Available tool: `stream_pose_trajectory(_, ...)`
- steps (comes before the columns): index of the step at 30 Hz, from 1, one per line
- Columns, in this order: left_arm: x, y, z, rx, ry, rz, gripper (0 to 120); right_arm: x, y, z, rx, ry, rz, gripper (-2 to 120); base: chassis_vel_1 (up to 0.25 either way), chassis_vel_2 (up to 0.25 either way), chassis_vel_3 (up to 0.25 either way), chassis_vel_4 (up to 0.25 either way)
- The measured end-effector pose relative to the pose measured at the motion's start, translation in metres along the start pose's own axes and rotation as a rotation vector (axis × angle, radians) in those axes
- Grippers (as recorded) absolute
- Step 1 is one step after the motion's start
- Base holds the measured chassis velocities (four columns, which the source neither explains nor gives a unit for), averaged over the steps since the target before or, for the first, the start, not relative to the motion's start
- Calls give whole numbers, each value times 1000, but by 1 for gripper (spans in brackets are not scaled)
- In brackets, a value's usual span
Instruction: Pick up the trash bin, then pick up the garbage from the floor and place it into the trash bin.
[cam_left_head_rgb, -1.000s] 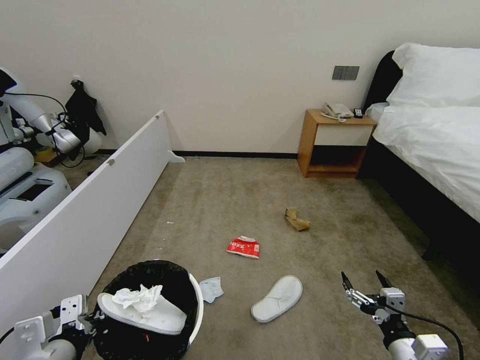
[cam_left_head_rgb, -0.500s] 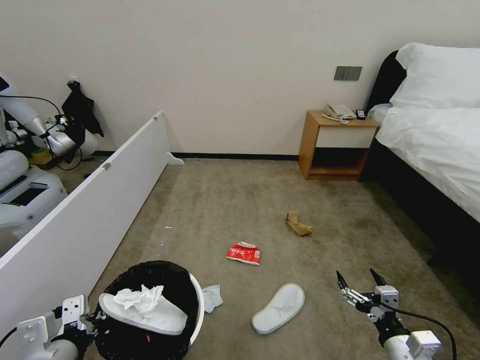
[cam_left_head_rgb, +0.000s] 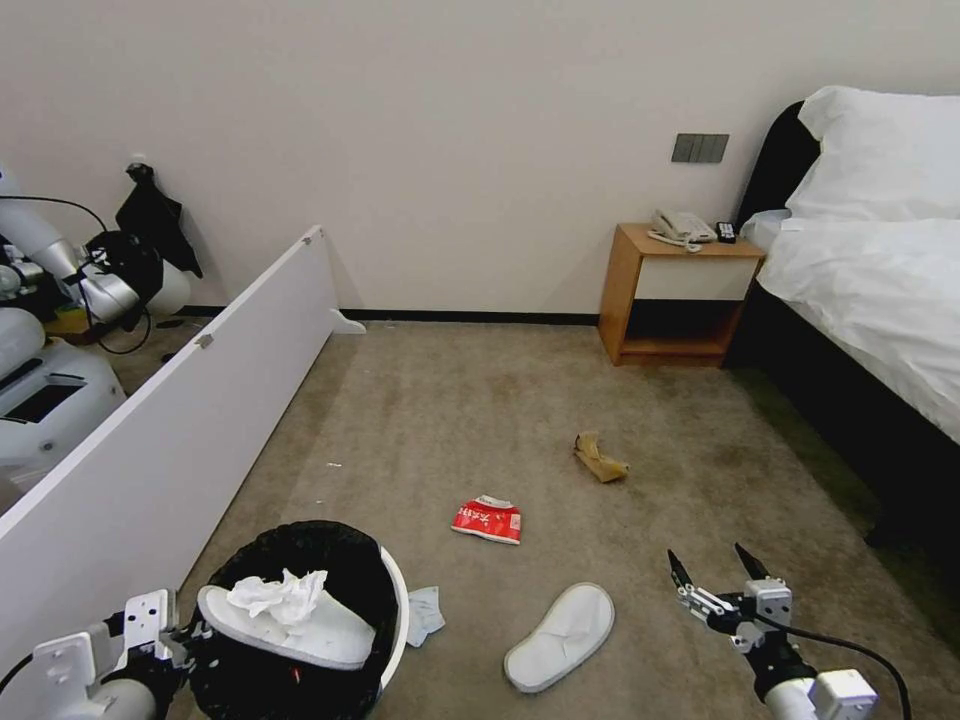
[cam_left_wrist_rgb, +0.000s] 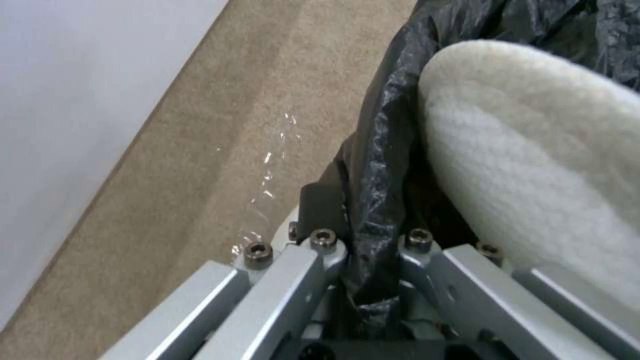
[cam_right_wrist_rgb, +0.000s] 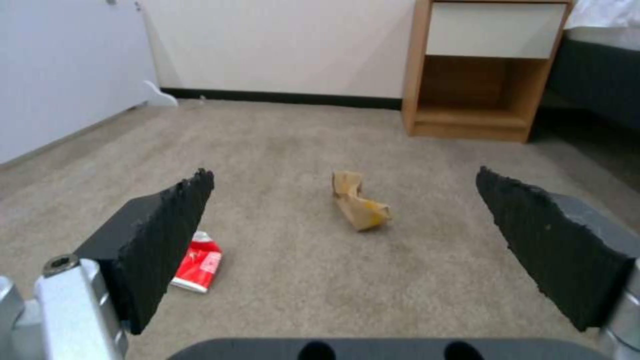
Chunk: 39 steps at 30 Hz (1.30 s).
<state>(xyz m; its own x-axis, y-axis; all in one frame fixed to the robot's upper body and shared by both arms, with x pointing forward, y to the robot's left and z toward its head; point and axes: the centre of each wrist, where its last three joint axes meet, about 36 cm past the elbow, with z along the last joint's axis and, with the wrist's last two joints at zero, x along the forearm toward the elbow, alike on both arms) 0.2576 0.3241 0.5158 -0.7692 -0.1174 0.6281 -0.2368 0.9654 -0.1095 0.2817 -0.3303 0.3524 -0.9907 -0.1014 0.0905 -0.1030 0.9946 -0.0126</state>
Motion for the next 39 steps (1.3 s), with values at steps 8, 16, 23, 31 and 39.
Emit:
stream_pose_trajectory(8,2,4,1,0,5,-16,2,-14,6,15,7,32,-52,100,0,0,0,0)
stream_pose_trajectory(16,6,12,-1,6,-6,-48,2,-36,0,31,63,177,-194,100,0,0,0,0)
stream_pose_trajectory(23,7,15,-4,11,-14,-57,2,-41,10,40,11,244,-223,100,0,0,0,0)
stream_pose_trajectory(31,8,20,-6,16,-24,-75,2,-53,45,59,-121,311,-190,100,0,0,0,0)
stream_pose_trajectory(39,11,19,-6,14,-28,-74,2,-71,93,81,-235,402,-150,100,0,0,0,0)
